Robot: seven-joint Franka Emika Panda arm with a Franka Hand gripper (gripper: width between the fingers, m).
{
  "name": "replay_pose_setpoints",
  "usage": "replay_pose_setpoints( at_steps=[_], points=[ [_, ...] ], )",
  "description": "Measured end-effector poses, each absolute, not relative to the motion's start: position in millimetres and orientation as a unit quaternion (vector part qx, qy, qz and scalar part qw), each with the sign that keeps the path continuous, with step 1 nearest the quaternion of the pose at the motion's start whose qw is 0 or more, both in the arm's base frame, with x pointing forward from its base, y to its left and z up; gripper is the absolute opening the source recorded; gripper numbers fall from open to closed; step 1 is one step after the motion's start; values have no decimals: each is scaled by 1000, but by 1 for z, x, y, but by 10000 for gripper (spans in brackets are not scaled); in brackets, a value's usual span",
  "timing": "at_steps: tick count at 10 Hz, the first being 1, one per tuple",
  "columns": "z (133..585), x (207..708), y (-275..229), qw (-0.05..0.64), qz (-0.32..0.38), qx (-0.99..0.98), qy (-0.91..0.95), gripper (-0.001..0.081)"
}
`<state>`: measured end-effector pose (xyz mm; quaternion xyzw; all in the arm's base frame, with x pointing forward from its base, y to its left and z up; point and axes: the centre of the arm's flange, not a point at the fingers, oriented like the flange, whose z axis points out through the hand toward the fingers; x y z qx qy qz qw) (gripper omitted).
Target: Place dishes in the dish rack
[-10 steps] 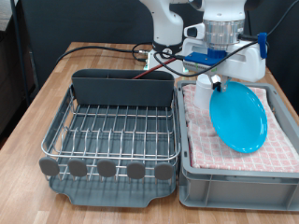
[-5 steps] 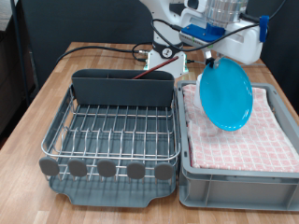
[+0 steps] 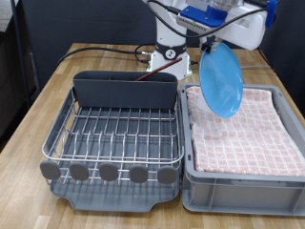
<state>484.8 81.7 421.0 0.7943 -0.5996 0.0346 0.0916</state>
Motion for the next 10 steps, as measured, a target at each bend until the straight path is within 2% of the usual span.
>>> replay_pose_setpoints(
  at_steps=[5, 8, 10],
  points=[
    [427, 487, 1, 157, 87, 860, -478, 25],
    [432, 489, -58, 165, 103, 901, -388, 25],
    [432, 488, -63, 165, 100, 907, -376, 25]
  ],
)
